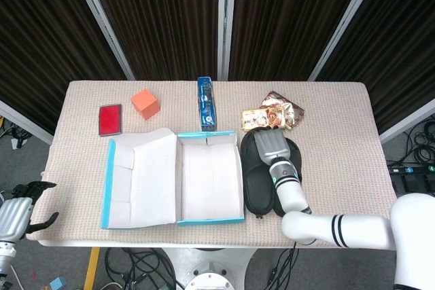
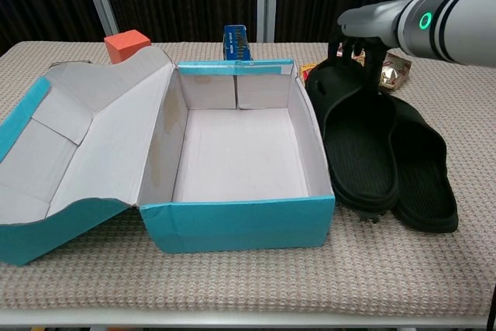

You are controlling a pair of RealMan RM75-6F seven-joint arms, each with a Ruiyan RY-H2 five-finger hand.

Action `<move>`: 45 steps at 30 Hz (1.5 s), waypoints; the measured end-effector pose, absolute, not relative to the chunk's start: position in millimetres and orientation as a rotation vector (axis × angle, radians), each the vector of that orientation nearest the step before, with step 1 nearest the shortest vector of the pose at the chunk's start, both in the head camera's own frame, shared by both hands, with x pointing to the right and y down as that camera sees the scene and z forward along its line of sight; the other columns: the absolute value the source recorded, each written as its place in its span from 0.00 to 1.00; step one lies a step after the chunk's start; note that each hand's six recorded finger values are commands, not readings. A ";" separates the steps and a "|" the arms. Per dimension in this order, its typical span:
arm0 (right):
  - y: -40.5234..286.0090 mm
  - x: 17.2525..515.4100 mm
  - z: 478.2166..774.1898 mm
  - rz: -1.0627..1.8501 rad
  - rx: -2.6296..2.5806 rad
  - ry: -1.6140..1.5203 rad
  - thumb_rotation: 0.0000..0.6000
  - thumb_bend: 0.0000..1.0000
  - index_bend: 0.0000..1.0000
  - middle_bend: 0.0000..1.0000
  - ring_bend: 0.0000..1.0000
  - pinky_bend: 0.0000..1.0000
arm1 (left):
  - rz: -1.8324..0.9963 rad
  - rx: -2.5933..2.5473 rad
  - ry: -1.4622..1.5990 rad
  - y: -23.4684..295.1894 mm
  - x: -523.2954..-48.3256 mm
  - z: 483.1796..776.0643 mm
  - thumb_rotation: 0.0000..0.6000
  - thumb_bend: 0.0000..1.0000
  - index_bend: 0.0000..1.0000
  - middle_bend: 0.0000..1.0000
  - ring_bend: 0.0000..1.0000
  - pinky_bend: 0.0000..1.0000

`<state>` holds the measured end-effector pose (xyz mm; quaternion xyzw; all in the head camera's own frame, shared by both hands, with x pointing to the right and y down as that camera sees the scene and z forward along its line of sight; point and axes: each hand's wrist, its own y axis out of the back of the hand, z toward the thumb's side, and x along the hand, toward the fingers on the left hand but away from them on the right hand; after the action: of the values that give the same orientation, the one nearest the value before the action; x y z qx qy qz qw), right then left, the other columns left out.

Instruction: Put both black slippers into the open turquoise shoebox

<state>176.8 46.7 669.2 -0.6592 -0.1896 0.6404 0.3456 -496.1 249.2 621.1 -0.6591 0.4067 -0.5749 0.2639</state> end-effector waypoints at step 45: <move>60.7 111.7 644.0 0.788 -2.505 -1.231 1.00 0.17 0.64 0.54 0.34 0.50 | -1.552 -1.739 1.112 242.1 -505.1 613.6 1.00 0.26 0.24 0.22 0.13 0.25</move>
<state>111.7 60.7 644.0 -0.8574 -0.4213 0.2699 0.1204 -505.1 242.1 613.6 -0.6473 0.4137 -0.5776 0.2761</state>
